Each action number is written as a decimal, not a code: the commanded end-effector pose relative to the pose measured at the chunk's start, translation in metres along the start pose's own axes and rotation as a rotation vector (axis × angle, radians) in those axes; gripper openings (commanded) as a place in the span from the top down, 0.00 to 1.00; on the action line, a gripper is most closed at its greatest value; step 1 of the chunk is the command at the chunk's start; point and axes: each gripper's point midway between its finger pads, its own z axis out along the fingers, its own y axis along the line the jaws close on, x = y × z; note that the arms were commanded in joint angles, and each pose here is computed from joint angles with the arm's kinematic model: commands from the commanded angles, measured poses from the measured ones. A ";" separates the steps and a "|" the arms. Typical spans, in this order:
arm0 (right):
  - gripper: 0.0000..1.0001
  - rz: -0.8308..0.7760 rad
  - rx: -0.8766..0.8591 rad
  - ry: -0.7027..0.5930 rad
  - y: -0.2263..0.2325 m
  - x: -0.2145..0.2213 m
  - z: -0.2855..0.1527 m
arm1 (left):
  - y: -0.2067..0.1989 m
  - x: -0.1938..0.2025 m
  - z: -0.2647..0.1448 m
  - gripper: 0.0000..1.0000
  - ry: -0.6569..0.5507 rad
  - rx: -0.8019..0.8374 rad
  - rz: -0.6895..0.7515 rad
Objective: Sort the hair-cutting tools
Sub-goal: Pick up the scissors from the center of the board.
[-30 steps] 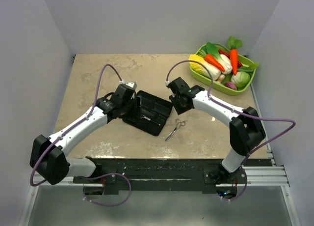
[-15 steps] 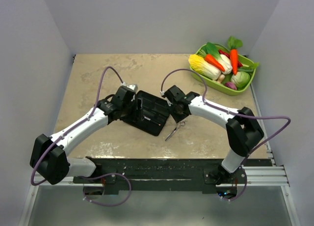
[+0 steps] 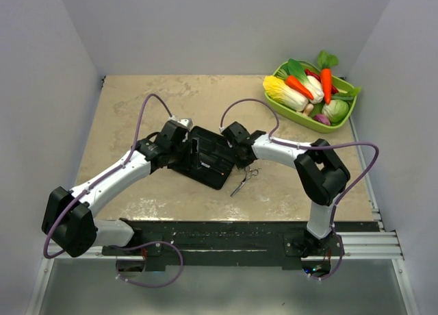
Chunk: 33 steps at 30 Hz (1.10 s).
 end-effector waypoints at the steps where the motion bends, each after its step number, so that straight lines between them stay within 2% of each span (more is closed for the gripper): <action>1: 1.00 0.034 0.015 -0.072 -0.002 -0.019 -0.004 | -0.003 -0.004 -0.001 0.31 -0.023 0.025 0.011; 6: 1.00 0.030 0.038 -0.014 -0.005 0.002 0.006 | -0.003 -0.003 0.000 0.31 -0.019 0.026 0.006; 16: 1.00 0.108 0.103 0.062 -0.022 0.058 -0.011 | -0.008 -0.005 0.006 0.31 -0.004 0.042 0.000; 26: 1.00 0.209 0.098 0.029 -0.024 0.059 -0.041 | -0.015 -0.007 0.013 0.31 0.009 0.064 0.004; 33: 1.00 0.239 0.100 0.082 -0.023 0.085 -0.036 | -0.017 -0.009 0.015 0.31 0.003 0.073 0.002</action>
